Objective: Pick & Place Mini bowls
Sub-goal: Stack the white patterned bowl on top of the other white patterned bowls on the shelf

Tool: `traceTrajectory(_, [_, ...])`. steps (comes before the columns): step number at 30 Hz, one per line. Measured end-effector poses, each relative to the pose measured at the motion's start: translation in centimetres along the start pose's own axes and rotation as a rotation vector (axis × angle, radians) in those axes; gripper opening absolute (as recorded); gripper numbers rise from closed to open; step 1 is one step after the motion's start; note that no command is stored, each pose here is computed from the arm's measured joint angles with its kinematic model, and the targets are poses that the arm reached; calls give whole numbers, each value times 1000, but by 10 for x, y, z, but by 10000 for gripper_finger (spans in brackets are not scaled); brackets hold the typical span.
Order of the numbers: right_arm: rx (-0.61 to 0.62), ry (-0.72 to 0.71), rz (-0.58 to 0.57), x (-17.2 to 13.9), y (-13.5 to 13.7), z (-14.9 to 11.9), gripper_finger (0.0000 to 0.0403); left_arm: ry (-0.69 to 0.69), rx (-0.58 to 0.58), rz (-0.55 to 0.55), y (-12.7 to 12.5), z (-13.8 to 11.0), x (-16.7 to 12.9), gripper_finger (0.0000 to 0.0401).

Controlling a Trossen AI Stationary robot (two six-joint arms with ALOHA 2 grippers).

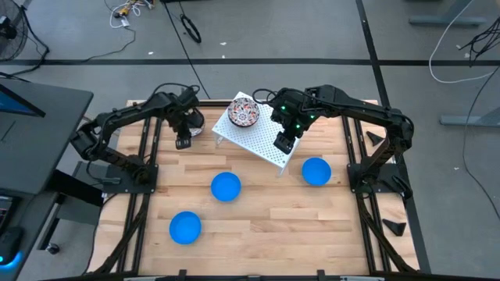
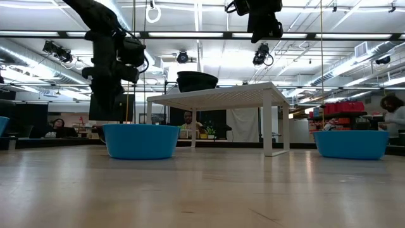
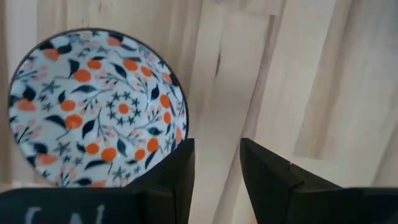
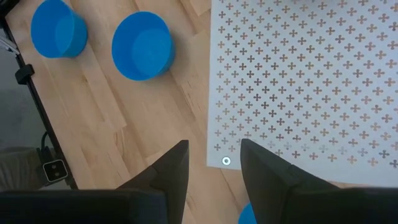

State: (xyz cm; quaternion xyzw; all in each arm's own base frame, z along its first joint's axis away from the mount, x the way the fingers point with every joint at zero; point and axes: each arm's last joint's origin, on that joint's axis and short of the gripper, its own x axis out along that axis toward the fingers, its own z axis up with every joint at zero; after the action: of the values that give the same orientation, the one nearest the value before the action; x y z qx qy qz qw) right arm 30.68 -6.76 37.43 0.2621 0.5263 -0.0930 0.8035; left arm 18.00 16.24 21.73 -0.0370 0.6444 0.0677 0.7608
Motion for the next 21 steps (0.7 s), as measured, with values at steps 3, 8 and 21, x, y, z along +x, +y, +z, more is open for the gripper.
traceTrajectory(3, [0, 0, 0, 0, 0, 0, 146, -9, 3, 5, -2, -2, 10, 127])
traceTrajectory(8, [-1, -2, 1, 0, 0, 0, 146, -50, -1, 71, 0, -1, 21, 120])
traceTrajectory(21, [13, -2, 7, 1, 5, -1, 146, 67, -1, 92, 6, -5, 61, 119])
